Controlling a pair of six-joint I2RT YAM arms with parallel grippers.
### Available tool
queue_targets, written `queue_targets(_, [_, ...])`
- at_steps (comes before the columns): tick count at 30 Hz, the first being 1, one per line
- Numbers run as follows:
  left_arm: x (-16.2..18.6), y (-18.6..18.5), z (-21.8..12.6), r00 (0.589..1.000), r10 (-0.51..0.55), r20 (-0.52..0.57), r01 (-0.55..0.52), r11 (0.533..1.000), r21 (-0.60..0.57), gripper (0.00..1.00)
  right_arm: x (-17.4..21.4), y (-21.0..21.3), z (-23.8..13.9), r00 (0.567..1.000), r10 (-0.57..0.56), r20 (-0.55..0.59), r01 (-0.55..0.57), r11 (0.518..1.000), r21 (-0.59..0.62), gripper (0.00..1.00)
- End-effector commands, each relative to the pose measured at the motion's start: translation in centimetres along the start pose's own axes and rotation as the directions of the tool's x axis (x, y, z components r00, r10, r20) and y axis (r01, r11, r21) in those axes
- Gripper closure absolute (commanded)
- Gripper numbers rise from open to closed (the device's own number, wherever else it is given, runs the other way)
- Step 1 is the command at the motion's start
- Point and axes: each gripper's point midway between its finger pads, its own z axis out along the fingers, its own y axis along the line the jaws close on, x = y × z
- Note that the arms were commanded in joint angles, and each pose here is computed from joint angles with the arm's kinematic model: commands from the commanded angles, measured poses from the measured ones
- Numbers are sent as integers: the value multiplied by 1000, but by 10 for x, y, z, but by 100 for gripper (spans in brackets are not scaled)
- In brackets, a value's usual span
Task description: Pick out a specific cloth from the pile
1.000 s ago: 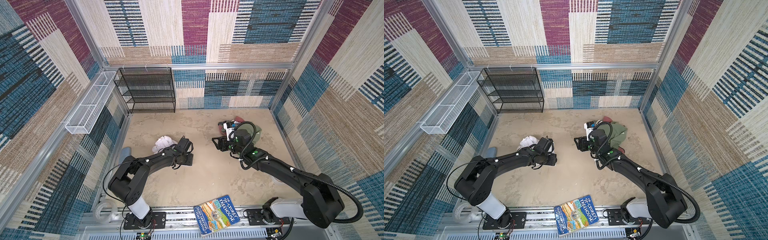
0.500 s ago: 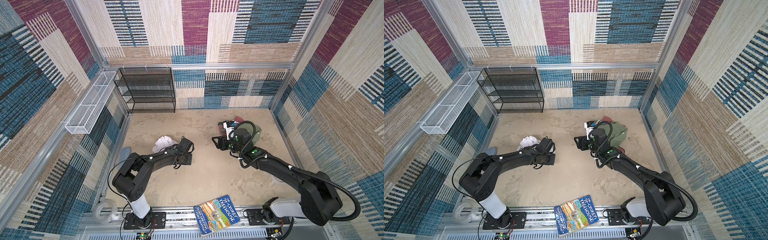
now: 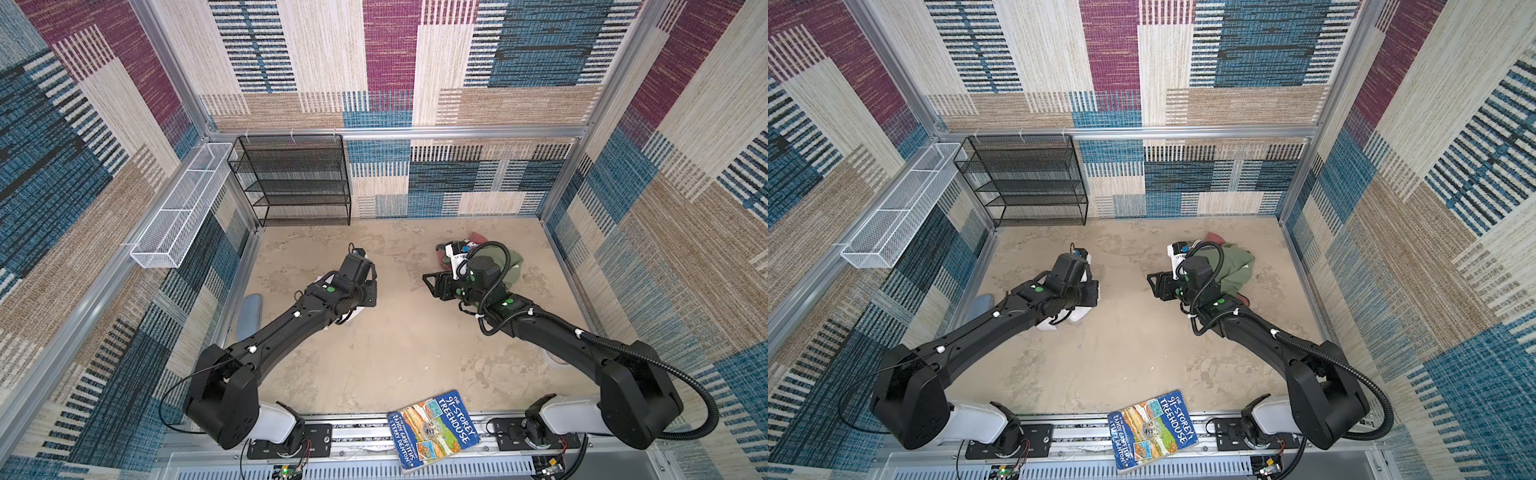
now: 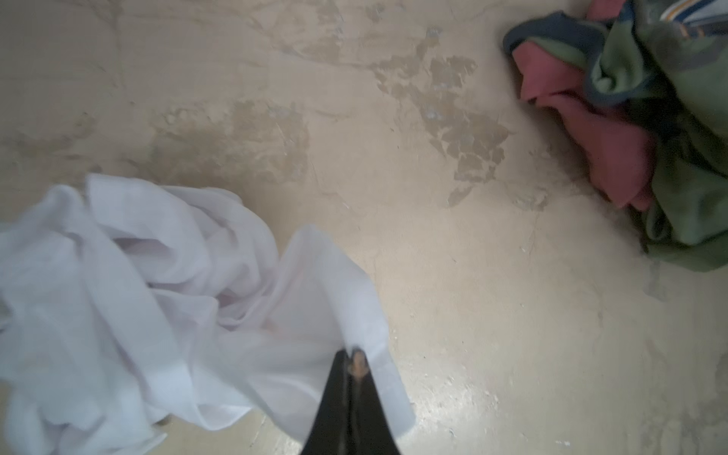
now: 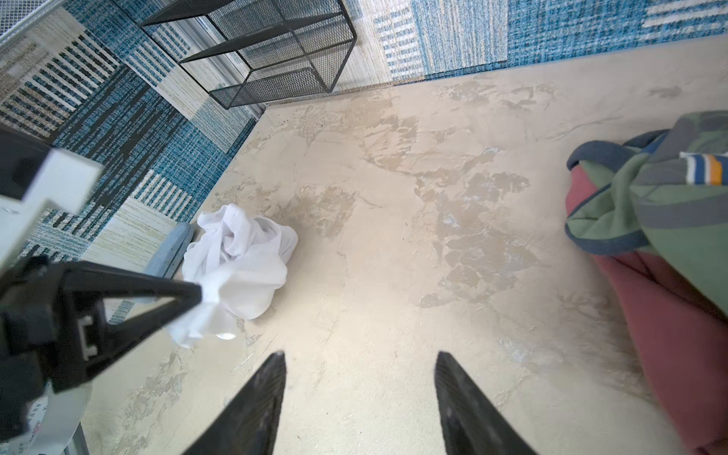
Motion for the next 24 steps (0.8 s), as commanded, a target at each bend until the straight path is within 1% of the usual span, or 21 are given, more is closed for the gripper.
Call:
queue_targets(1, [-14,27,-11,999,1,39,2,996,-84,100,-10,9,0,1000,3,31,-1,999,-38,37])
queue_targets(6, [-38,66,-18,986,-113,119,125,987,-99,100,-11,10,0,1000,2,30,0,999,-41,37])
queue_targets(11, [-40,104,-2,972,-205,115,219,967,-132,100,-10,10,0,1000,3,28,-2,999,-42,37])
queue_targets(17, [-16,149,31,951,-298,79,308,923,-231,100,-11,11,0,1000,3,27,-2,999,-46,37])
queue_targets(21, [6,171,49,938,-344,45,342,894,-291,100,-11,10,-1,1000,2,25,-1,999,-43,37])
queue_targets(24, [19,179,58,933,-359,17,345,881,-324,100,-12,10,-1,1000,1,30,0,999,-41,37])
